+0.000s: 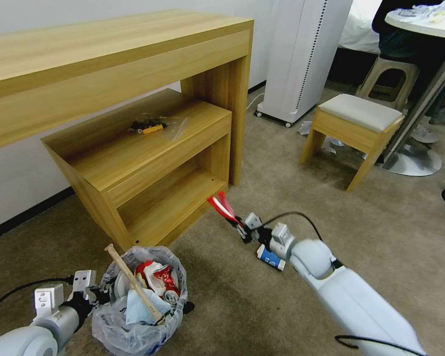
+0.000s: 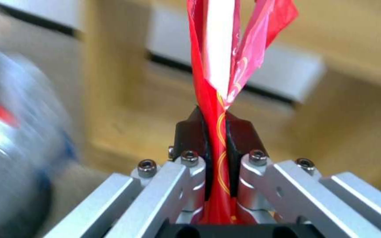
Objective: Pick up the trash bin and place the garbage on the floor into it.
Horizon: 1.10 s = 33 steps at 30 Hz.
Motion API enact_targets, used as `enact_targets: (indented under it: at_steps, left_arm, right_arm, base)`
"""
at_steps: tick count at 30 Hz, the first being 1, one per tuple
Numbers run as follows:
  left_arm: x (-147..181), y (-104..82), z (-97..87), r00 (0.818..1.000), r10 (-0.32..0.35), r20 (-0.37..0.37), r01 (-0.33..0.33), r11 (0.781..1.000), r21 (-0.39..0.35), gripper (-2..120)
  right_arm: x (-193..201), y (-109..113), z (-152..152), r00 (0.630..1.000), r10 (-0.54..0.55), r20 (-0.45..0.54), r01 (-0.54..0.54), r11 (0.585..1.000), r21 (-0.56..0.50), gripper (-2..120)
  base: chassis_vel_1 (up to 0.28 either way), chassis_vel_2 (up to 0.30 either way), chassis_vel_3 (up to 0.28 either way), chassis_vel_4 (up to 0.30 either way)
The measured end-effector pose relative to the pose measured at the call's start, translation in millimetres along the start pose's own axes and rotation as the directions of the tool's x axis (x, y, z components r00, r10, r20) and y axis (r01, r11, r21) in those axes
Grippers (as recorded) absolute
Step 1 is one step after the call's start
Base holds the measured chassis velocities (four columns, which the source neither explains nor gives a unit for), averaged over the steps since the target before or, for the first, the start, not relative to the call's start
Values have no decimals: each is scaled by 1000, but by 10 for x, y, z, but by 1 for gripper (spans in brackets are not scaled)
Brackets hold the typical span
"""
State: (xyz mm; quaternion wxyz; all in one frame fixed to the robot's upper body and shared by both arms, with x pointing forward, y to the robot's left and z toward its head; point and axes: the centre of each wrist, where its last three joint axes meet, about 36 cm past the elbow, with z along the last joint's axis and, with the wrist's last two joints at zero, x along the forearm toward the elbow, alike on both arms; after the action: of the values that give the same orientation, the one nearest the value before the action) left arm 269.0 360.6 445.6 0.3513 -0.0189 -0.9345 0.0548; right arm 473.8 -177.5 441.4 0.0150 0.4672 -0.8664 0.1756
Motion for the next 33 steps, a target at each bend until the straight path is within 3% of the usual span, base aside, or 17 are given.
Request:
enact_targets:
  at_steps: [3, 5, 7, 8, 10, 11, 15, 21, 29, 33]
  left_arm:
    - [1, 2, -4, 1000, -3, 0, 3, 1000, -1, 0]
    - [1, 2, -5, 1000, -5, 1, 5, 1000, -1, 0]
    - [3, -3, -13, 1000, -4, 4, 4, 1000, 7, 0]
    - [3, -3, -13, 1000, -4, 4, 4, 1000, 7, 0]
    - [10, -5, -21, 1000, -4, 7, 4, 1000, 11, 0]
    - [10, -5, -21, 1000, -4, 7, 4, 1000, 11, 0]
    - [9, -10, -39, 1000, -3, 13, 3, 1000, 13, 0]
    - [1, -18, -53, 1000, 0, 17, 0, 1000, 12, 0]
    - [-3, -28, -52, 1000, 2, 17, -2, 1000, 11, 0]
    - [13, -46, -57, 1000, 1, 20, -1, 1000, 9, 0]
  right_arm:
    - [-305, 261, -493, 980, -162, 113, 166, 986, -23, 4]
    - [-383, 357, -549, 973, -188, 133, 195, 980, -40, 4]
    - [-630, 724, -753, 947, -252, 201, 275, 957, -97, 4]
    - [-630, 724, -753, 947, -252, 201, 275, 957, -97, 4]
    - [-749, 1012, -872, 930, -294, 222, 331, 931, -153, 4]
    - [-749, 1012, -872, 930, -294, 222, 331, 931, -153, 4]
    - [-859, 1417, -807, 916, -350, 196, 389, 893, -225, 4]
    - [-876, 1647, -628, 920, -360, 152, 391, 868, -308, 4]
    - [-883, 1721, -489, 929, -353, 113, 369, 852, -371, 5]
    - [-895, 1765, -398, 933, -348, 94, 355, 841, -409, 20]
  base:
    - [0, 0, 0, 0]
    - [0, 0, 0, 0]
    - [0, 0, 0, 0]
    - [0, 0, 0, 0]
    - [0, 0, 0, 0]
    - [0, 0, 0, 0]
    - [0, 0, 0, 0]
    - [0, 0, 0, 0]
    - [0, 0, 0, 0]
    - [0, 0, 0, 0]
